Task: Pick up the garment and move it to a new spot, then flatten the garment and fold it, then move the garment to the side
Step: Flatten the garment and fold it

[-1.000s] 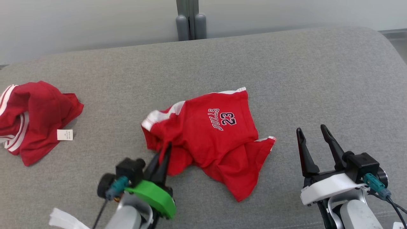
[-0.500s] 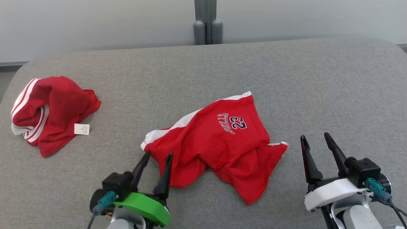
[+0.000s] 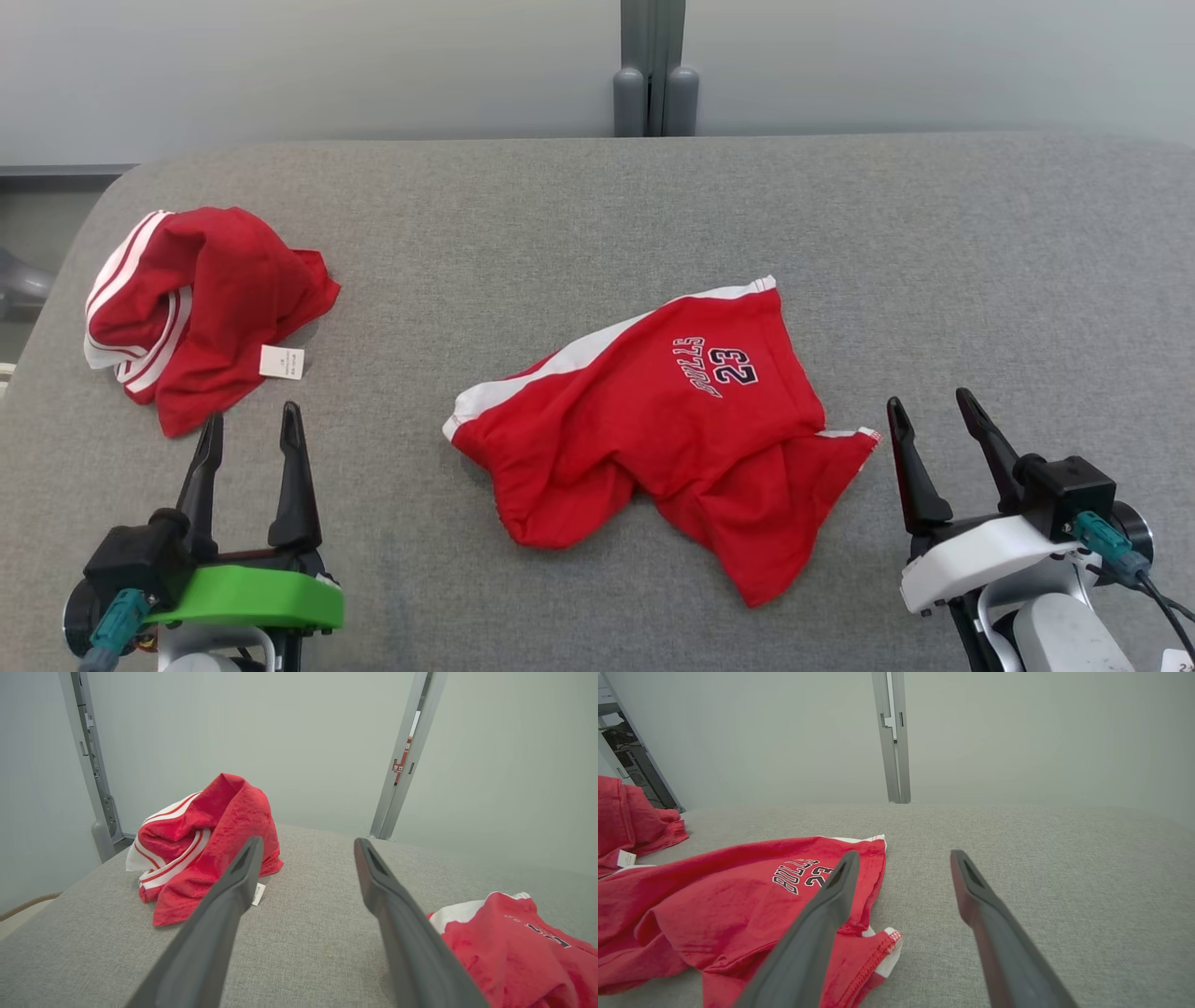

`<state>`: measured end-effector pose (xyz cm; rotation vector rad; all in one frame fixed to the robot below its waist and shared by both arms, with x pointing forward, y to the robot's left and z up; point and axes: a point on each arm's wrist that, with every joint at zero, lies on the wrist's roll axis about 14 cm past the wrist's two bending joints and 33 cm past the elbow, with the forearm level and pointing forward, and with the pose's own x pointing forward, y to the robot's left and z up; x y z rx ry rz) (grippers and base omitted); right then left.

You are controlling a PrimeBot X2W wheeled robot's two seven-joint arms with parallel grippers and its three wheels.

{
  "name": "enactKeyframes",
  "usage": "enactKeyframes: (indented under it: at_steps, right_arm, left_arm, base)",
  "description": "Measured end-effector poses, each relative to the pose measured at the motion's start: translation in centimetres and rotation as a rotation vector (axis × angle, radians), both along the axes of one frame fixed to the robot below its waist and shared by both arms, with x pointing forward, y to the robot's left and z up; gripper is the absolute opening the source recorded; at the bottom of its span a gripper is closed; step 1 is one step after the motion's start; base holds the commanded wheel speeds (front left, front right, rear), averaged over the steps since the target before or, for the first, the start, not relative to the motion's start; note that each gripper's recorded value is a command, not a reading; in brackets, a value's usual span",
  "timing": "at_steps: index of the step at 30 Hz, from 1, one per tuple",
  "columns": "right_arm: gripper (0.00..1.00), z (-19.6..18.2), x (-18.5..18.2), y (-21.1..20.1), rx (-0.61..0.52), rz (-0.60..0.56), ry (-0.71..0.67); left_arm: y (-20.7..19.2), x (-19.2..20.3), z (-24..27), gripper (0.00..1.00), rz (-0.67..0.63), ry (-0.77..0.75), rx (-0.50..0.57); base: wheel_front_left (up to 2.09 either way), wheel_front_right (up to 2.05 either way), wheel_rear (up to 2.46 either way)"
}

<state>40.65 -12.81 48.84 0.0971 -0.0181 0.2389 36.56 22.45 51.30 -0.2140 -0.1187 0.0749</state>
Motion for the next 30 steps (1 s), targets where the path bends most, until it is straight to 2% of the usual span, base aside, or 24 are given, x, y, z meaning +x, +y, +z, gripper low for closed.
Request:
enactKeyframes:
  at_steps: [8,17,21,26,30]
  right_arm:
    - [1.00,-0.7,1.2,0.9,-0.028,0.035,0.018]
    - [1.00,1.3,7.8,4.7,-0.138,0.163,-0.039]
    - [1.00,1.4,10.9,6.7,-0.188,0.211,-0.024]
    - [1.00,-1.3,13.8,7.7,-0.260,0.240,0.085]
    - [1.00,-4.2,14.6,8.7,-0.295,0.268,0.177]
  left_arm:
    - [0.4,-0.5,-0.7,1.00,0.013,0.024,0.022]
    - [-0.6,0.7,-1.2,1.00,-0.010,0.040,0.007]
    - [-0.4,1.1,-1.7,1.00,-0.003,0.054,-0.010]
    - [0.1,1.3,-2.0,1.00,0.014,0.062,-0.029]
    - [0.8,1.1,-2.3,1.00,0.038,0.073,-0.044]
  base:
    - [0.00,0.00,0.00]
    - [0.00,0.00,0.00]
    - [0.00,0.00,0.00]
    - [0.00,0.00,0.00]
    - [0.00,0.00,0.00]
